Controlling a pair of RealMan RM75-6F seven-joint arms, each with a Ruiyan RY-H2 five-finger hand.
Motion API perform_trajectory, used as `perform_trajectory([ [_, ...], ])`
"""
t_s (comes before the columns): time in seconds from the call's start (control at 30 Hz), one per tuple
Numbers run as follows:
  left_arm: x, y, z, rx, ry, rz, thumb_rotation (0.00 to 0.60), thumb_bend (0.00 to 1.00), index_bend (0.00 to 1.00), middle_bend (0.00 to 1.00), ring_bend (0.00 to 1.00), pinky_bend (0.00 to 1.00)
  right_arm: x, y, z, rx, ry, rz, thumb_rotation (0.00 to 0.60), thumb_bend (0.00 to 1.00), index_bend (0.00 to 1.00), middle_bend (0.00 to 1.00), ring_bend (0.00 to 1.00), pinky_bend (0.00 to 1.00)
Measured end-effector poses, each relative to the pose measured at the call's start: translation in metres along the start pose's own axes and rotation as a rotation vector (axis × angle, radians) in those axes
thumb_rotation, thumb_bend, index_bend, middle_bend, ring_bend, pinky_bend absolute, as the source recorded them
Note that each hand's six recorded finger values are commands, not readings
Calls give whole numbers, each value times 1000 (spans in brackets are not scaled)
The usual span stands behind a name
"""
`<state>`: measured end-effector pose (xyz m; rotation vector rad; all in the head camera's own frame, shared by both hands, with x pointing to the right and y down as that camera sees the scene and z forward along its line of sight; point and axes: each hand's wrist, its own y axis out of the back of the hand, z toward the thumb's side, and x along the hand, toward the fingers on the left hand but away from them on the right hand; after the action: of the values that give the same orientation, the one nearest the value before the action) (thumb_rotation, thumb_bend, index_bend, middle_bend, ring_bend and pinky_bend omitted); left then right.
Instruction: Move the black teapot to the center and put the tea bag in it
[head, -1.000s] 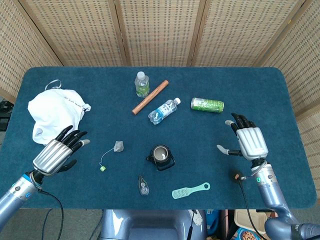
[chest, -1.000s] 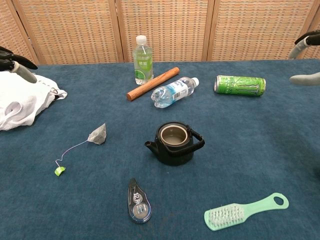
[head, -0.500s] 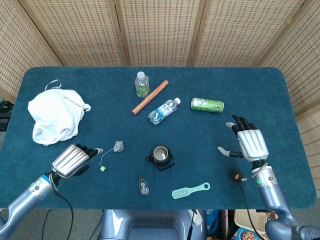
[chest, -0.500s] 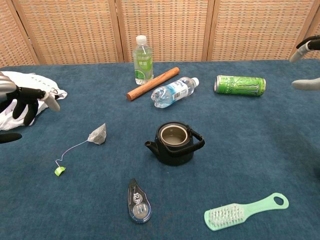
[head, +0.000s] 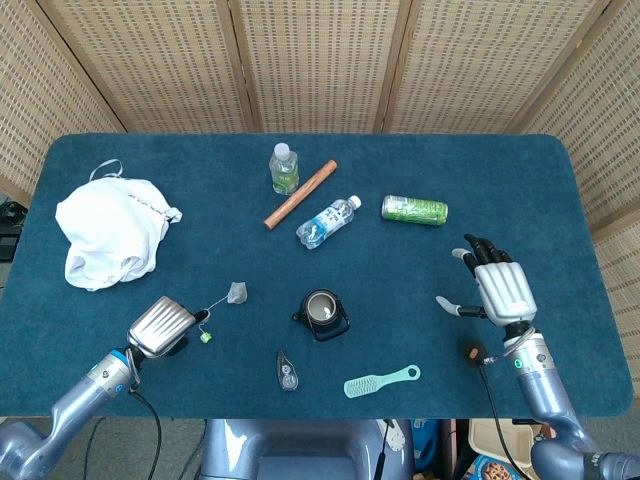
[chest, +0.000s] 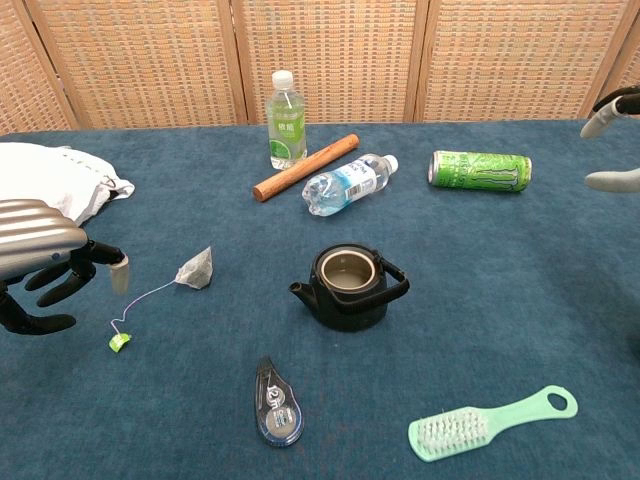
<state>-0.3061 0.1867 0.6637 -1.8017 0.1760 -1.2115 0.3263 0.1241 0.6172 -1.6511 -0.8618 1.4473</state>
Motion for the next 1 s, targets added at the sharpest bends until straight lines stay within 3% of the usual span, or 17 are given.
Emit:
perform_trajectory([
  [0.5, 14, -18, 5, -28, 33, -45, 600, 358, 455, 750, 705, 736, 0, -5, -6, -5, -15, 15, 213, 366, 252, 146, 140, 301],
  [1.0, 25, -32, 8, -51, 49, -76, 600, 357, 458, 750, 706, 736, 2, -7, -11, -11, -29, 28, 213, 366, 252, 146, 140, 302],
])
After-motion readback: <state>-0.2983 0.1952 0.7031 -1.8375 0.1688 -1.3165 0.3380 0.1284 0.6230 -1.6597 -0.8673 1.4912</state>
